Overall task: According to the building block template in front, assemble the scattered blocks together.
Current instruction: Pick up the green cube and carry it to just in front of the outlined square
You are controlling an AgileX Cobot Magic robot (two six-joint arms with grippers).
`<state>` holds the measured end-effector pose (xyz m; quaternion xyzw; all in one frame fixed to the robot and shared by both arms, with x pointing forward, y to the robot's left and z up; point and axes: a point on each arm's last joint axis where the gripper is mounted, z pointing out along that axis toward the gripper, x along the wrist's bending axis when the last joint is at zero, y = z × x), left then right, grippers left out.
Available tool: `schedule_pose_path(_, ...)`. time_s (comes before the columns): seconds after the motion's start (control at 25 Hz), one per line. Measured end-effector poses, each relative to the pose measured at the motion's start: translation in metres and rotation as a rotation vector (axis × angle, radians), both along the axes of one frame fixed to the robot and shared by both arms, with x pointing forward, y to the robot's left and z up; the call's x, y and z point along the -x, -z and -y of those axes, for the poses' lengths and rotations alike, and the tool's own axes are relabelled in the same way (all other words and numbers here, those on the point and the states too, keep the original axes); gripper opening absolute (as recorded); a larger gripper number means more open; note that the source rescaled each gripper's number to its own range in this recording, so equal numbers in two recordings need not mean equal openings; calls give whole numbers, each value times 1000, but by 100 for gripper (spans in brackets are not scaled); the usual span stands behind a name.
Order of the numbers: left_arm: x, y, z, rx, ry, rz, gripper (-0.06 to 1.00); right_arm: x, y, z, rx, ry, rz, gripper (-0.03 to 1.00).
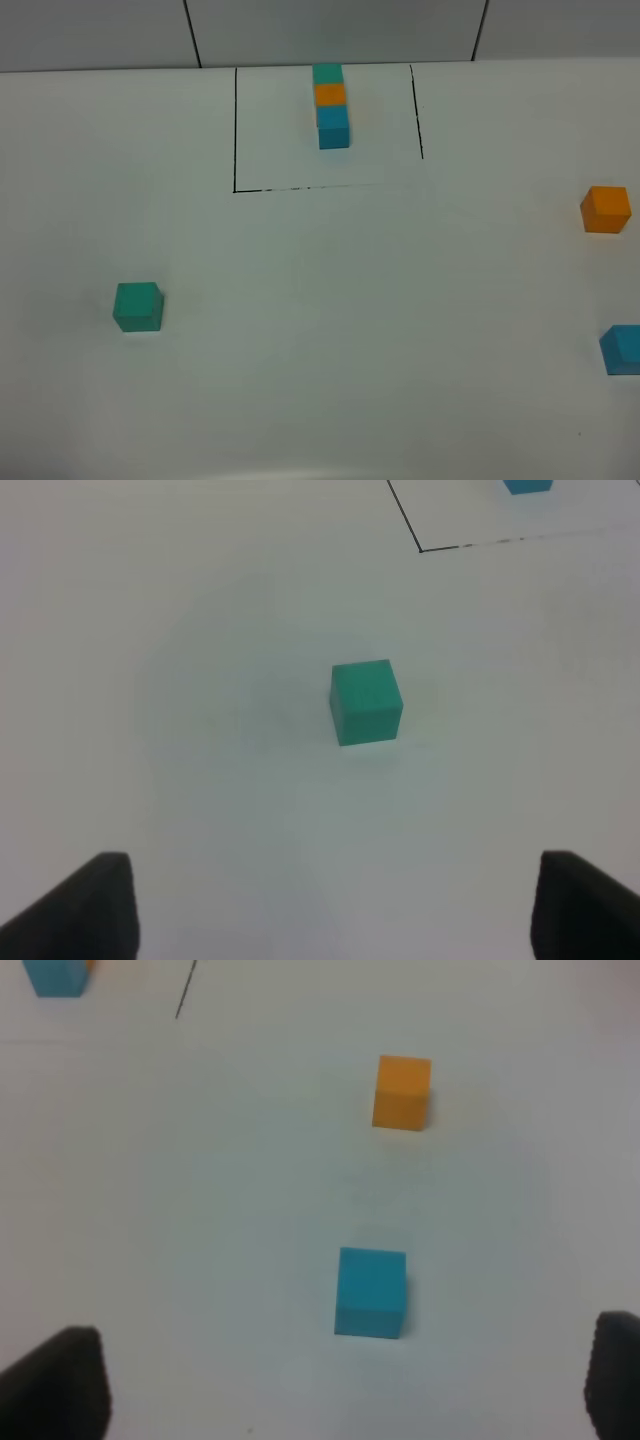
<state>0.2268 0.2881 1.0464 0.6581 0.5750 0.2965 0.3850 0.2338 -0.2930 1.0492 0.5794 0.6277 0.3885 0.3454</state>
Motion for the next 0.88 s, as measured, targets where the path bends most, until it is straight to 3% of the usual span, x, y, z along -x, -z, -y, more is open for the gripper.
schedule_pose_path(0.88, 0, 0, 0, 0, 0, 0, 76, 0, 0, 0, 0, 0, 0, 88)
